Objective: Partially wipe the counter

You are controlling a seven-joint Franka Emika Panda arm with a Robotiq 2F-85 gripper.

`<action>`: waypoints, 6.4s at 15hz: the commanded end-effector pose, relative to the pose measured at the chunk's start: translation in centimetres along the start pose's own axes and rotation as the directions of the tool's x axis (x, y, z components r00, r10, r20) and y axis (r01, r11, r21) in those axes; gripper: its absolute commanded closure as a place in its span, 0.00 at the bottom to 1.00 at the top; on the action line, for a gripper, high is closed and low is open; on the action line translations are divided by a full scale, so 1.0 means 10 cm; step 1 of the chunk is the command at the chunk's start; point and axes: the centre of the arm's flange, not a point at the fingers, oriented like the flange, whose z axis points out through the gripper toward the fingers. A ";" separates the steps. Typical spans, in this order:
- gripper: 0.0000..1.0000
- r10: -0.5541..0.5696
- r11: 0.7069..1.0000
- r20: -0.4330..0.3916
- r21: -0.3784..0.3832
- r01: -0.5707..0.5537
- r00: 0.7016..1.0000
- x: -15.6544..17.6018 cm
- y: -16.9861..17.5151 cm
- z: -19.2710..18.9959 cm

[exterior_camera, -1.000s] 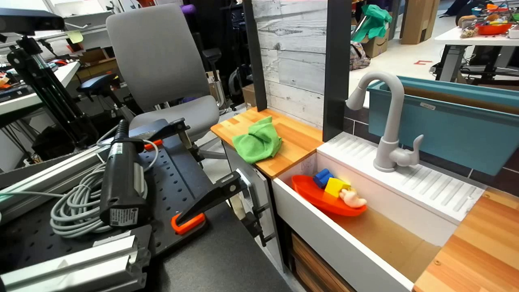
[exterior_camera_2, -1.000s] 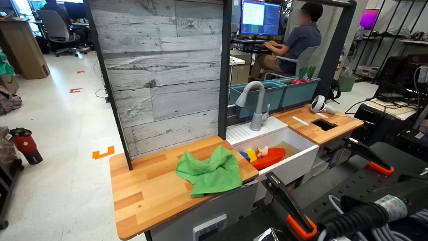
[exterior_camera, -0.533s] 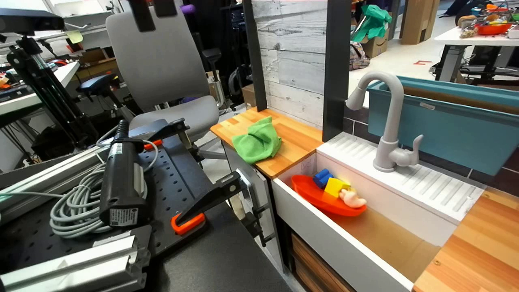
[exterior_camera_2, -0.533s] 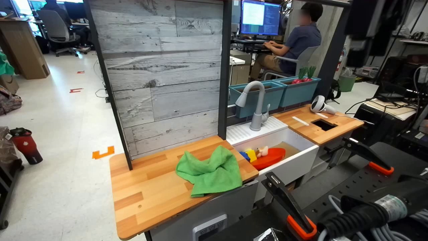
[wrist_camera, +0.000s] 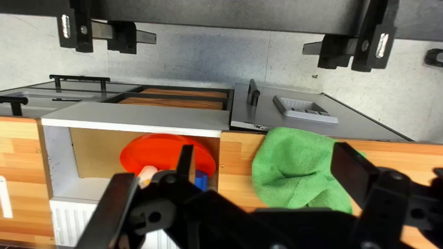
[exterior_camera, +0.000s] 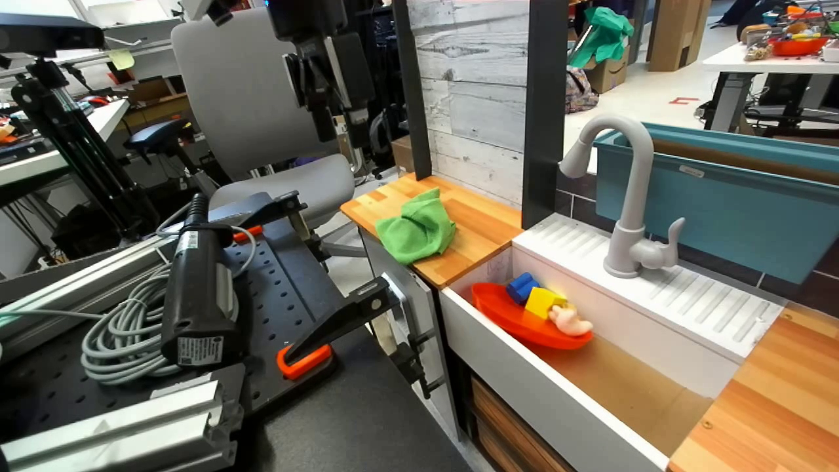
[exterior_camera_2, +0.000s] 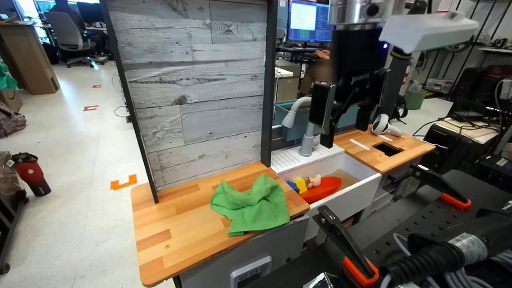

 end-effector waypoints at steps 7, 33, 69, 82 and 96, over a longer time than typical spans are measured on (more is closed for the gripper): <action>0.00 0.002 1.000 0.004 0.004 -0.002 1.000 0.10 -0.01 0.05; 0.00 0.161 0.945 0.032 0.283 -0.164 0.986 1.27 -0.63 2.05; 0.00 0.142 0.937 -0.099 0.333 -0.102 0.985 2.40 -1.46 2.70; 0.00 -0.047 0.952 -0.062 0.298 0.063 0.997 1.93 -2.02 2.53; 0.00 0.001 0.919 -0.164 0.390 0.064 0.986 1.53 -1.98 1.48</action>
